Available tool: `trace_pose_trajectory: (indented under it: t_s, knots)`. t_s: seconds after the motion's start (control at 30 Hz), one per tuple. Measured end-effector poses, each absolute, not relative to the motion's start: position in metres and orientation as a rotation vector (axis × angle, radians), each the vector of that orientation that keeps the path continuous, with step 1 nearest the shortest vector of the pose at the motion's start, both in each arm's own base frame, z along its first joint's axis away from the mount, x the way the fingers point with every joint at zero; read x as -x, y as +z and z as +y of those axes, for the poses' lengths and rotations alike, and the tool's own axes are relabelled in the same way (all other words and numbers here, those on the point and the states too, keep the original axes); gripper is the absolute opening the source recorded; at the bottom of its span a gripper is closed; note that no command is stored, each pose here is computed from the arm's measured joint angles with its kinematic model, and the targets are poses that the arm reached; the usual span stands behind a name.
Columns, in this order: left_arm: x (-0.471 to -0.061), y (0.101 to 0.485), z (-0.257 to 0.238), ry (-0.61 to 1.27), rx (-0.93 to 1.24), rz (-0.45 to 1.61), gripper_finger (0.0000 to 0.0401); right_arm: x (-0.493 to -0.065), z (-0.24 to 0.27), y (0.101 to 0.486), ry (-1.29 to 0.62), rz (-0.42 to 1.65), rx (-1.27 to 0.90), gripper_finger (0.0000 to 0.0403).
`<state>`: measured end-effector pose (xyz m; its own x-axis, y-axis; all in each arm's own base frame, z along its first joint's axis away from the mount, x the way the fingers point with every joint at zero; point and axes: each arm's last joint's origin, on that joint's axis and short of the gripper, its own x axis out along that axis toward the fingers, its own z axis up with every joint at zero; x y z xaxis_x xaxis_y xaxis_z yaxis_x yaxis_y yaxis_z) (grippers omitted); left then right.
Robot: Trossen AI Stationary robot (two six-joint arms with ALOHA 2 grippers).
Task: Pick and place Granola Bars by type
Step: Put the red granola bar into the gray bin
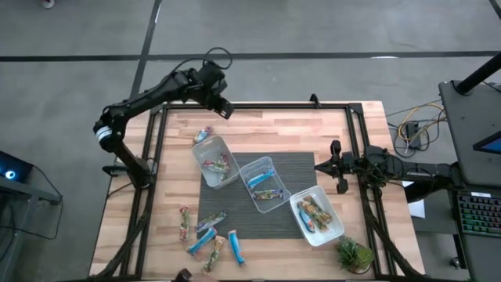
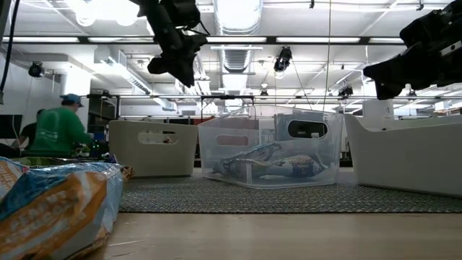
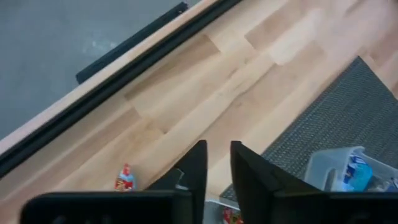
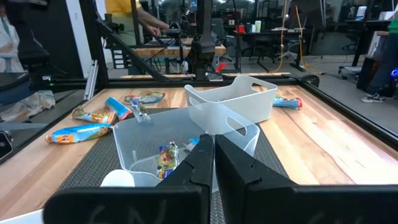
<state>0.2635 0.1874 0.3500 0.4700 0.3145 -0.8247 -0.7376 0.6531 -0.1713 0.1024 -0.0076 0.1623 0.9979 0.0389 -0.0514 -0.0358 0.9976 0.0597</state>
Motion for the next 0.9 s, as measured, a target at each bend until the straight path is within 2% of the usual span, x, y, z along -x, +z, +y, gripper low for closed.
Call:
trace_pose_trajectory:
  t_s: [0.43, 0.53, 0.9]
  knots:
    - [-0.250, 0.350, 0.205, 0.728, 0.544, 0.859, 0.0200, -0.102, -0.008, 0.162, 0.038, 0.052, -0.059, 0.0008]
    - [-0.247, 0.343, 0.204, 0.731, 0.561, 0.897, 0.0212, -0.102, -0.008, 0.162, 0.038, 0.053, -0.059, 0.0008]
    - [-0.238, 0.299, 0.199, 0.738, 0.601, 1.081, 0.0213, -0.102, -0.008, 0.162, 0.038, 0.053, -0.059, 0.0009]
